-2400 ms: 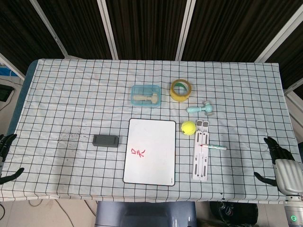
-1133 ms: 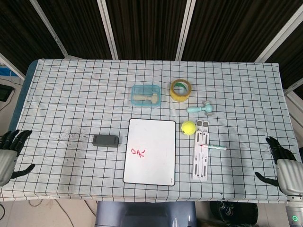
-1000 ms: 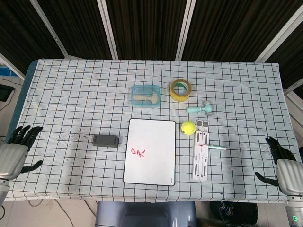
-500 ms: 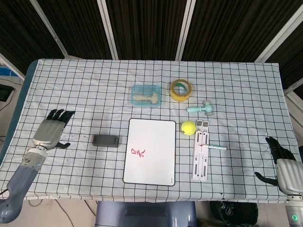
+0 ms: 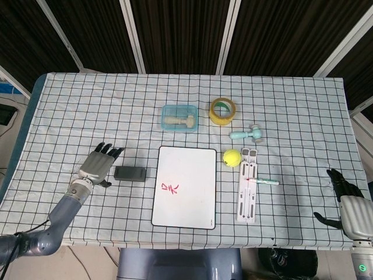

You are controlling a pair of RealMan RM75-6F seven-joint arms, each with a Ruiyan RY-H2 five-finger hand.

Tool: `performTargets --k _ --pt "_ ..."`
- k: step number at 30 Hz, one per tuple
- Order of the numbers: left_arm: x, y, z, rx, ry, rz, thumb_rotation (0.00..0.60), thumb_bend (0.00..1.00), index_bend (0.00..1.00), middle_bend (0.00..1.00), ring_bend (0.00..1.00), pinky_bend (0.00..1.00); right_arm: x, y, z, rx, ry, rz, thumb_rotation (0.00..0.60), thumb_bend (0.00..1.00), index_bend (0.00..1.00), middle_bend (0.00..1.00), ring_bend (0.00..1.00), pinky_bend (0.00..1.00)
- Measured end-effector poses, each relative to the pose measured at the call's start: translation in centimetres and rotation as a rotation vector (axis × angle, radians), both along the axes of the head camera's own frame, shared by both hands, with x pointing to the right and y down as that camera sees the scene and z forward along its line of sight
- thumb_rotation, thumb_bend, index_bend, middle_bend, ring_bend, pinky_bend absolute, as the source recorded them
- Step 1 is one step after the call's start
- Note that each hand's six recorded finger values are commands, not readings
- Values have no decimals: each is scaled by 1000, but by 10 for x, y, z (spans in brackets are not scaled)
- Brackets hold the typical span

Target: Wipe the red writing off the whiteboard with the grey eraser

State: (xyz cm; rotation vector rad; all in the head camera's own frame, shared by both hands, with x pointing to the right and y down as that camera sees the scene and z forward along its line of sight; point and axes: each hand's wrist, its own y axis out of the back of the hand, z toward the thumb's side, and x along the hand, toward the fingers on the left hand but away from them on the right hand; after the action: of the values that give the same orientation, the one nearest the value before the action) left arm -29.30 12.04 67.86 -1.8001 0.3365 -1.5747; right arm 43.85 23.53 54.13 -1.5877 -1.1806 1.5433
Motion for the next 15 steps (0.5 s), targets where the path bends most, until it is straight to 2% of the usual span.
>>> performTargets --k 15 --pt "27 8 13 6 7 78 600 166 160 262 0 18 1 -1 0 -2 0 2 600 78 59 99 200 214"
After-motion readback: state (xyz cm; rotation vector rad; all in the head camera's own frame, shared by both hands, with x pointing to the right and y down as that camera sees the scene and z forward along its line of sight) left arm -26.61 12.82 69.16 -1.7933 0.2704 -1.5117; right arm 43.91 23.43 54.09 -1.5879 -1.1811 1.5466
